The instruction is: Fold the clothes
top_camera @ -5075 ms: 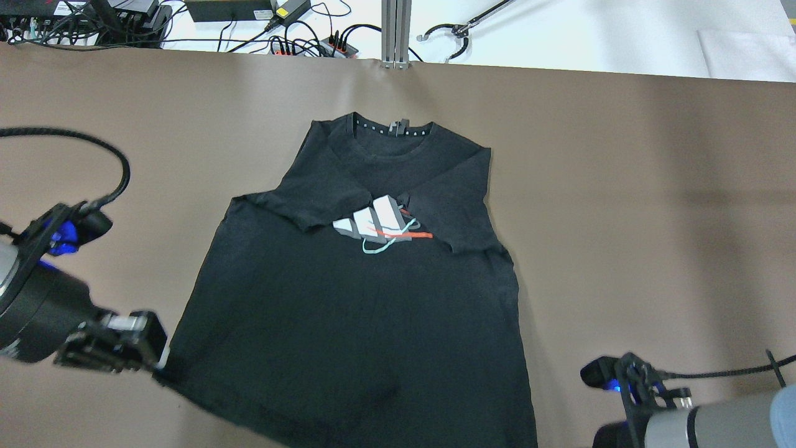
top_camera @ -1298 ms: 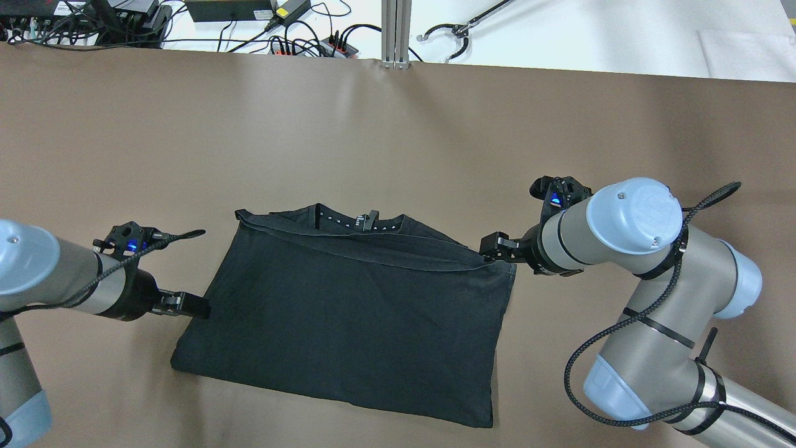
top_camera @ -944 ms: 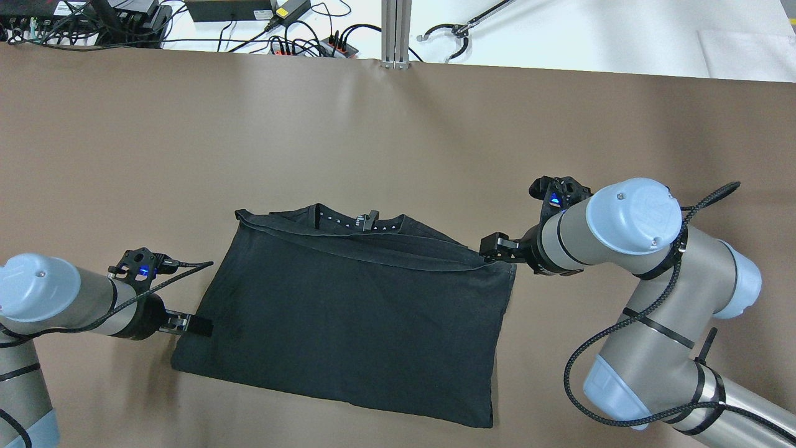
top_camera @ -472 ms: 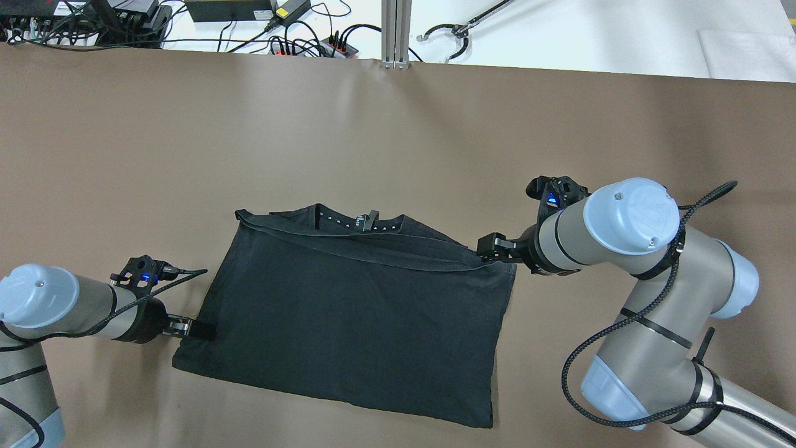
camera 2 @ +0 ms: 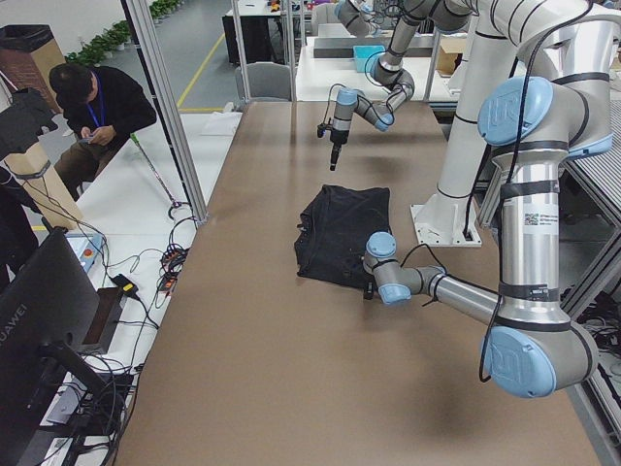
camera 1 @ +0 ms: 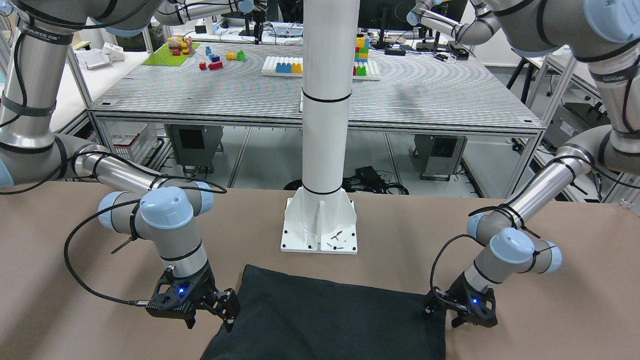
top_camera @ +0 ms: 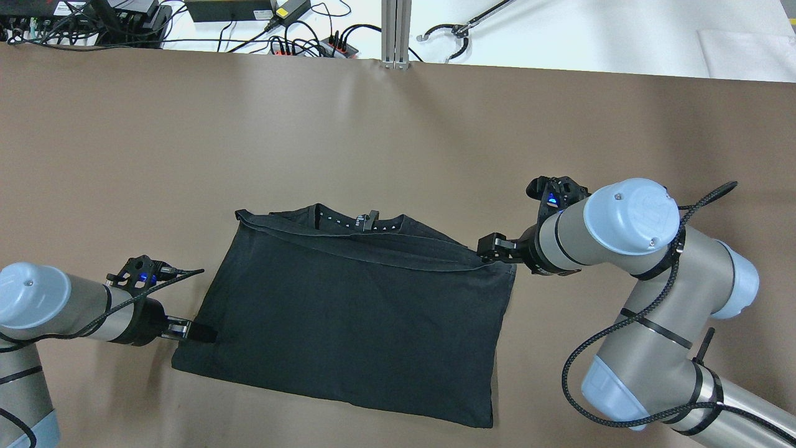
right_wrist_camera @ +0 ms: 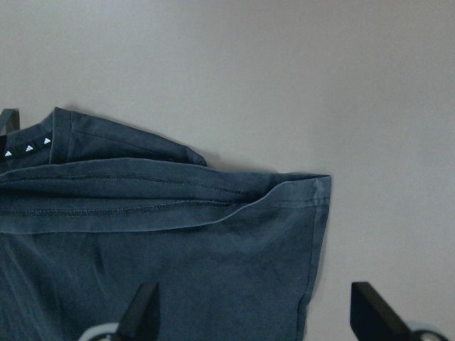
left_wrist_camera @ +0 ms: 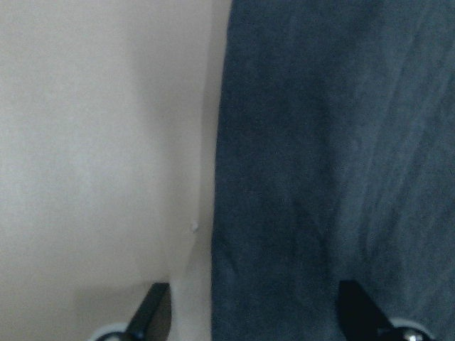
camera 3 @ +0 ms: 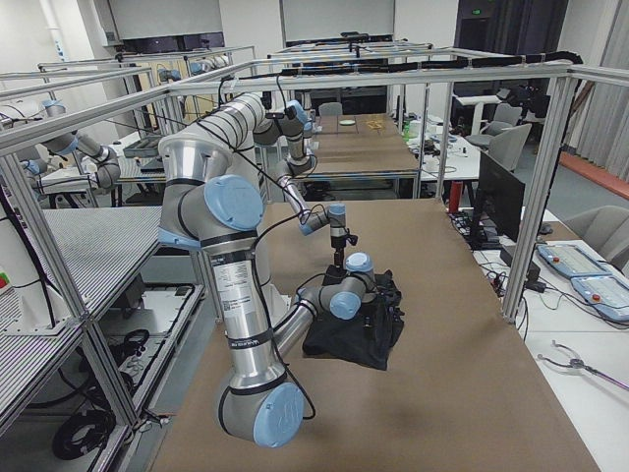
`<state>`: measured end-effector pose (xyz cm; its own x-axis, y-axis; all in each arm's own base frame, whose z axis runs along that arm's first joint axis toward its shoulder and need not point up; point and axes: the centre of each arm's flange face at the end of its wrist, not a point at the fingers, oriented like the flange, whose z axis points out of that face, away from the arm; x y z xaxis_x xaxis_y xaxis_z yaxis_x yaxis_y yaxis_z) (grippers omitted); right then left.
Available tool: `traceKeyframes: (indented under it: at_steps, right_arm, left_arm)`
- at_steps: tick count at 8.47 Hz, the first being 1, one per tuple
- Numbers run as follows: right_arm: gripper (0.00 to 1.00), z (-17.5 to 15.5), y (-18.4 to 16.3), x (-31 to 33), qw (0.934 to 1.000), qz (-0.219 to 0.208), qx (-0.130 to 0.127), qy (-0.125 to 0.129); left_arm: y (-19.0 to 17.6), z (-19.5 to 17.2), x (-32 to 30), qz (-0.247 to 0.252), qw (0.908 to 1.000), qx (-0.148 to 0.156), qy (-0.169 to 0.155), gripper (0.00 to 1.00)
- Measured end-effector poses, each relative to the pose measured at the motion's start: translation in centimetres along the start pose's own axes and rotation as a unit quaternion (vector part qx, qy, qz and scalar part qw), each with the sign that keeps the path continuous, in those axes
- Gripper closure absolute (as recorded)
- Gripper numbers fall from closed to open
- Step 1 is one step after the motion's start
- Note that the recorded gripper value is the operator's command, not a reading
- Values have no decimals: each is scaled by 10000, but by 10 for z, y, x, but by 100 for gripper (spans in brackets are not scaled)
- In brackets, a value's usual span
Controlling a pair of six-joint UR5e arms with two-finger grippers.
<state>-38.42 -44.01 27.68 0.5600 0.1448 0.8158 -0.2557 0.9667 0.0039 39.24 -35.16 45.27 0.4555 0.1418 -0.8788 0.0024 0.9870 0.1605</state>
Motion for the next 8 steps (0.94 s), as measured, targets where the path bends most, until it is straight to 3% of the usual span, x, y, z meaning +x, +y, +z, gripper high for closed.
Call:
traceKeyframes:
  at_steps: [3,5,6,8]
  right_arm:
    - [6,1,0,1,10000,1,-7,13]
    - [6,3,0,2,10000,6,-9,27]
    - [6,3,0,2,10000,8,-12,33]
    - [6,4,0,2,10000,9,-15,37]
  left_arm:
    - [21,-17,-3,54,9999,-124,39,19]
    - [35,-17,-2,115,9997,-220,34,38]
    - [38,-16,-2,133,9996,-247,28,42]
    - [41,-12,-2,157,9995,-278,20,42]
